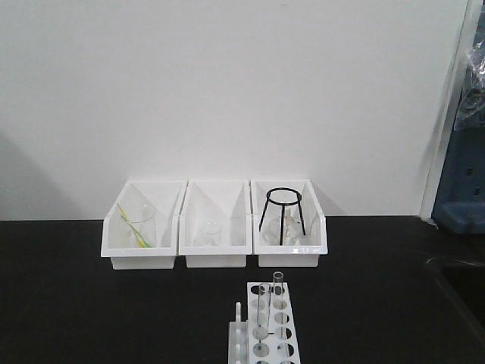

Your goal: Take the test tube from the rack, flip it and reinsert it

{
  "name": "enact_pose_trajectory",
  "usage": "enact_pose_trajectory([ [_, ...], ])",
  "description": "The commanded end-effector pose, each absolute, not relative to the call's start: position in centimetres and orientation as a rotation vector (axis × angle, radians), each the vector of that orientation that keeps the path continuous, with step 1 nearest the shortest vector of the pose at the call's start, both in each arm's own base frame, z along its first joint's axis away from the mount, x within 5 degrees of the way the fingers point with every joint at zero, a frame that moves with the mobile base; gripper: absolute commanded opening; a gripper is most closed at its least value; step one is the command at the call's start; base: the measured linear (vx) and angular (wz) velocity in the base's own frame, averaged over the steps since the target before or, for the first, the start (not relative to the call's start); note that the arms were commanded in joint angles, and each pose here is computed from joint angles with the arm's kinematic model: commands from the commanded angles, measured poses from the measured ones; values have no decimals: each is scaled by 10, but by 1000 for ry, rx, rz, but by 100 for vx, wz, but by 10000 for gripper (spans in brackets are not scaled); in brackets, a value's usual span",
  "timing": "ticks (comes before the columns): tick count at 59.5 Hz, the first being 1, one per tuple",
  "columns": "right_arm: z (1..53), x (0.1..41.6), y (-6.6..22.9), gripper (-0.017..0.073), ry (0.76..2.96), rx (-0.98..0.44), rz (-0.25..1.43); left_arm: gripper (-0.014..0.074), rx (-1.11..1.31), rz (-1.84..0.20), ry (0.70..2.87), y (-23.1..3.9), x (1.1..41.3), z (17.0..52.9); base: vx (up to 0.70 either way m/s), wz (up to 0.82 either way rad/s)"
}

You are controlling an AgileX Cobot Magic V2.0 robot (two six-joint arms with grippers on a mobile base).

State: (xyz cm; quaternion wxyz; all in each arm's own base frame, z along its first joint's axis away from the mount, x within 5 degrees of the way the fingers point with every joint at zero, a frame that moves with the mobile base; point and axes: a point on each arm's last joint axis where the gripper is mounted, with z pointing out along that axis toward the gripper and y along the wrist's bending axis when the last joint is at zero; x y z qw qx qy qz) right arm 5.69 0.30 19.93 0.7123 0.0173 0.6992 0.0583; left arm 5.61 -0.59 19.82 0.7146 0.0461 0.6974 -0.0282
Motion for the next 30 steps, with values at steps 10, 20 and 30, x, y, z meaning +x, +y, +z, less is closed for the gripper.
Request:
enact_pose_trajectory([
  [10, 206, 55, 4, -10, 1470, 13, 120, -6, 94, -67, 1450, -6, 55, 208, 0, 0],
  [20, 206, 55, 4, -10, 1470, 13, 120, -6, 94, -67, 1450, -6, 55, 208, 0, 0],
  [30, 206, 55, 4, -10, 1470, 13, 120, -6, 94, -67, 1450, -6, 55, 208, 0, 0],
])
